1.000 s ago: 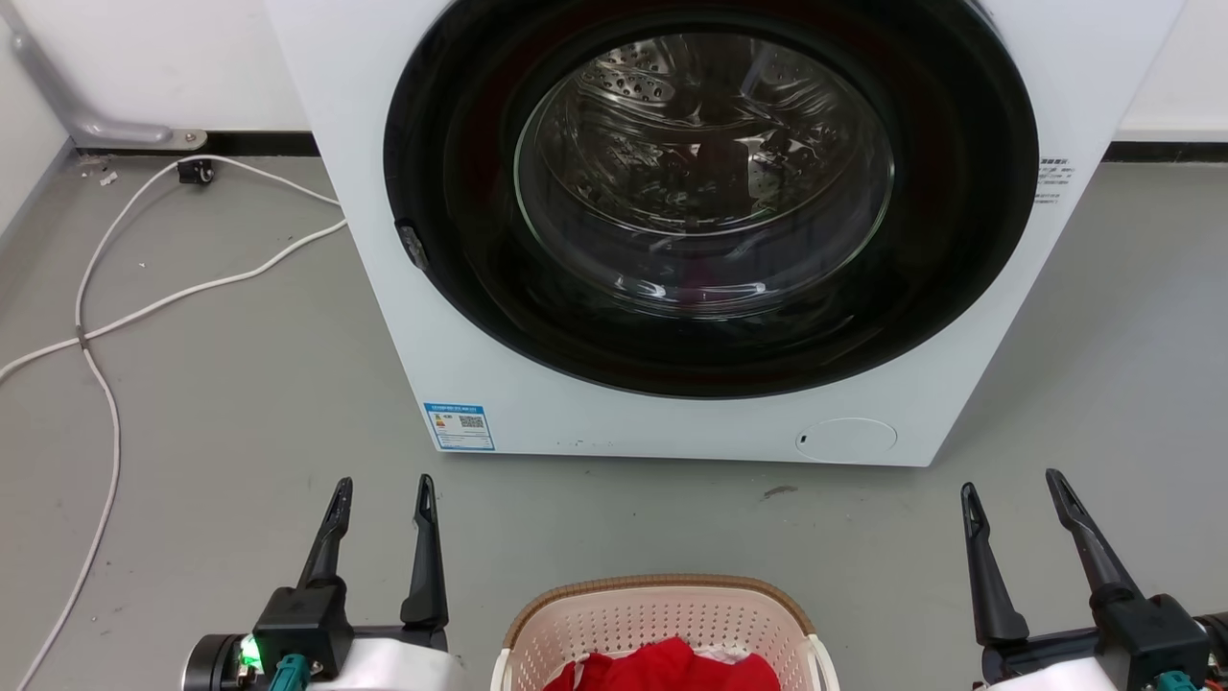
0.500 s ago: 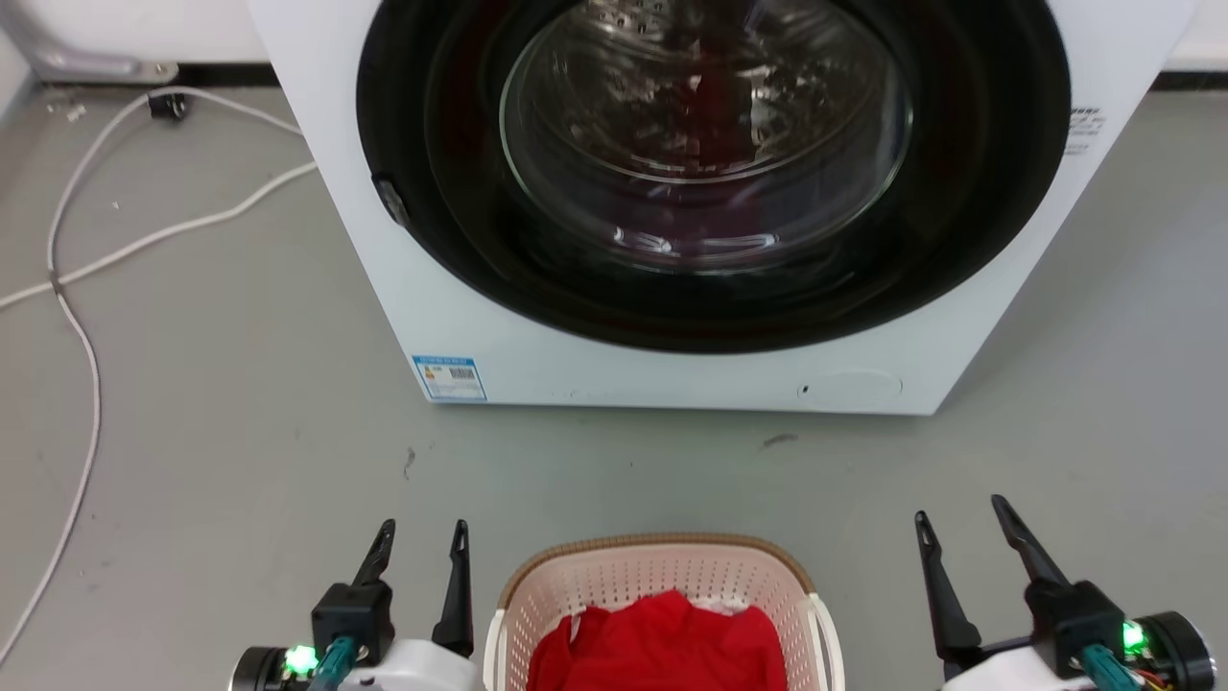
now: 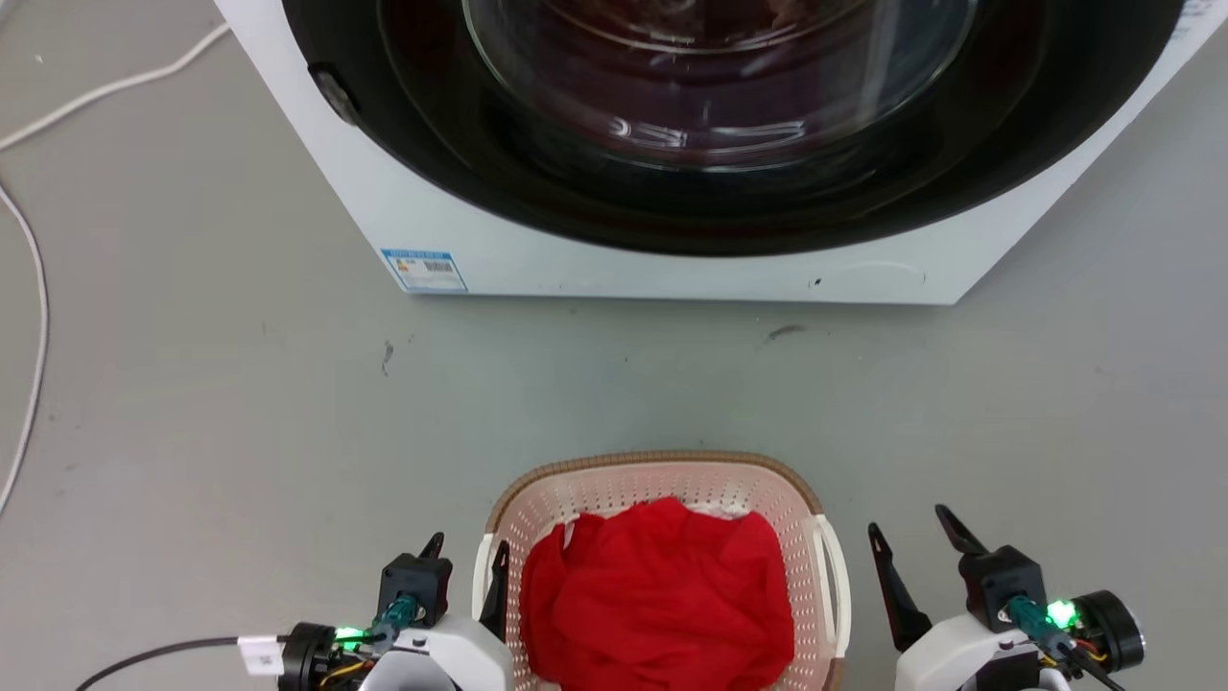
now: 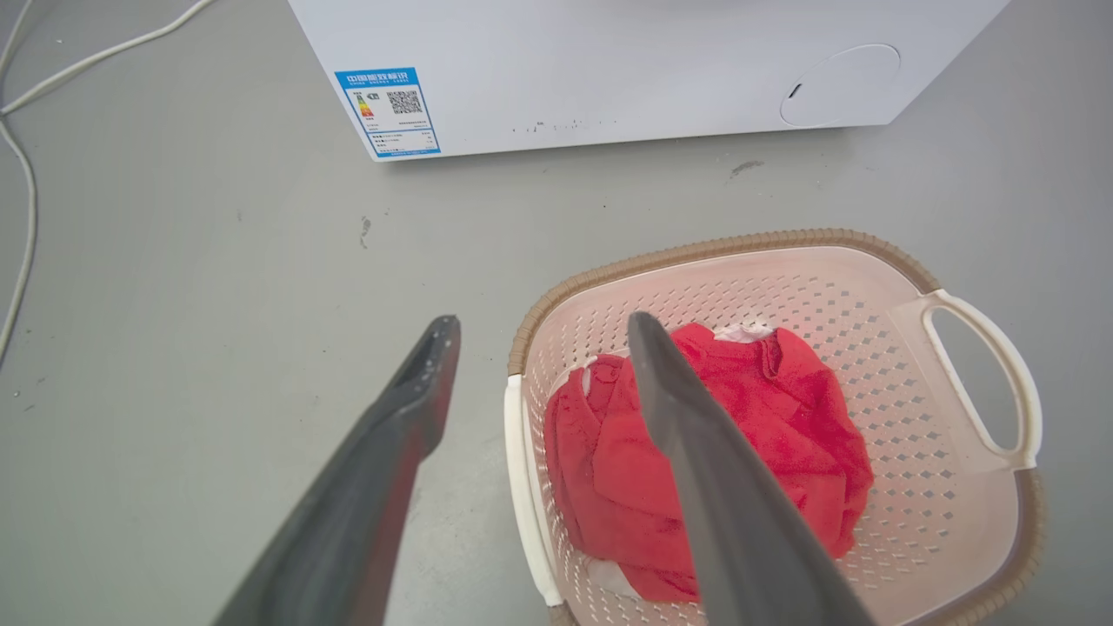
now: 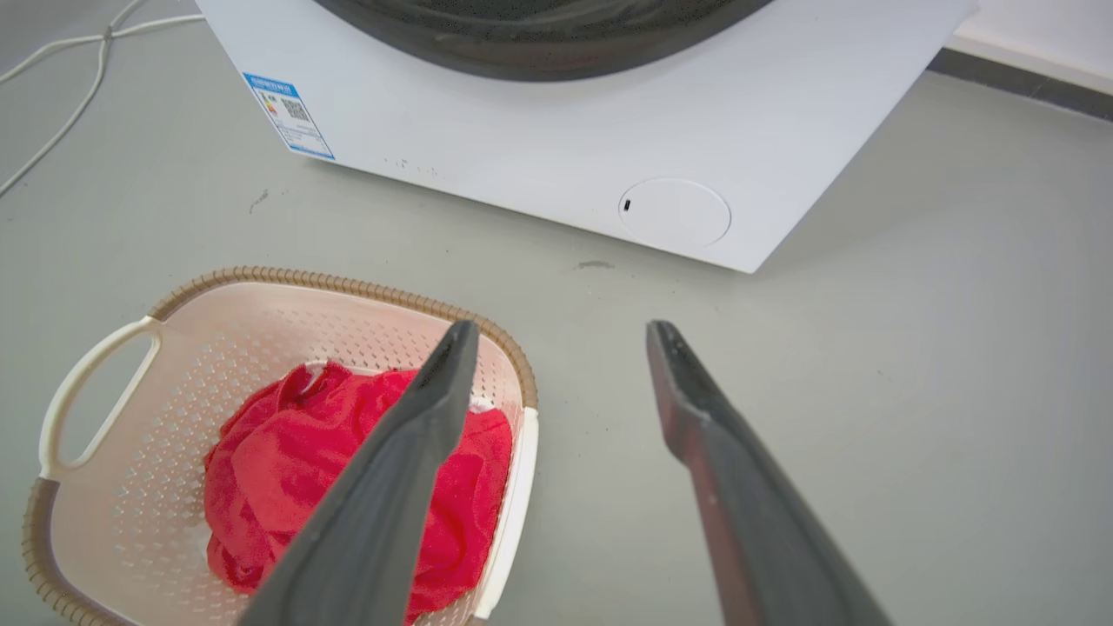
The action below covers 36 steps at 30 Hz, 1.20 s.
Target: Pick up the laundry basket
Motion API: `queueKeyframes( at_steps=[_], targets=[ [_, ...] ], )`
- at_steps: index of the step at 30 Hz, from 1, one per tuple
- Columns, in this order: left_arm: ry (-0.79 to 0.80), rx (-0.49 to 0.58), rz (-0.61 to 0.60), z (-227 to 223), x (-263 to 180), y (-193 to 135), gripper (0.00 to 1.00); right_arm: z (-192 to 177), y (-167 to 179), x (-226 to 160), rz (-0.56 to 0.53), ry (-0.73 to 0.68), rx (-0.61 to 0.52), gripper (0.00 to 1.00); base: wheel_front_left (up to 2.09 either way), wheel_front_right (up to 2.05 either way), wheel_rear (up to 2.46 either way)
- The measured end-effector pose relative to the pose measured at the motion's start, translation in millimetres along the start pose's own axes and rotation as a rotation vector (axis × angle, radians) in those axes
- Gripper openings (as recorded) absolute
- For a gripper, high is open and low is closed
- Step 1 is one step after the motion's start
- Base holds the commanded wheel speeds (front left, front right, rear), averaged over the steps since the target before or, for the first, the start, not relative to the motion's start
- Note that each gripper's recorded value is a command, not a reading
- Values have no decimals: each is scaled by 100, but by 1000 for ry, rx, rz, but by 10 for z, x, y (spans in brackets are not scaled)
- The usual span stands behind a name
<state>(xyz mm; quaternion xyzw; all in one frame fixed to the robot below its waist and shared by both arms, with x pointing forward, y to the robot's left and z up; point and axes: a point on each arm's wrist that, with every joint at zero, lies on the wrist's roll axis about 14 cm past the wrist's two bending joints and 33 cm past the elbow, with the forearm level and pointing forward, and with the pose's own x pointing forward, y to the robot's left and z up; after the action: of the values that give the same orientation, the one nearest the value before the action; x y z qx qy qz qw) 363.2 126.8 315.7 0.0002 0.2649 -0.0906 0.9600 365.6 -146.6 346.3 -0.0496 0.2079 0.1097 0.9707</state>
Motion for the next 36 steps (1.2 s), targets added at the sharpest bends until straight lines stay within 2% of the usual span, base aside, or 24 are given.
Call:
queueKeyframes(
  at_steps=[16, 36],
  targets=[
    [232, -13, 18, -616, 272, 100, 100, -992, 180, 166, 81, 347, 34, 100, 0, 0, 0],
    [452, -8, -7, -1248, 573, 149, 100, -1544, 243, 608, 139, 524, 32, 100, 0, 0, 0]
  ],
)
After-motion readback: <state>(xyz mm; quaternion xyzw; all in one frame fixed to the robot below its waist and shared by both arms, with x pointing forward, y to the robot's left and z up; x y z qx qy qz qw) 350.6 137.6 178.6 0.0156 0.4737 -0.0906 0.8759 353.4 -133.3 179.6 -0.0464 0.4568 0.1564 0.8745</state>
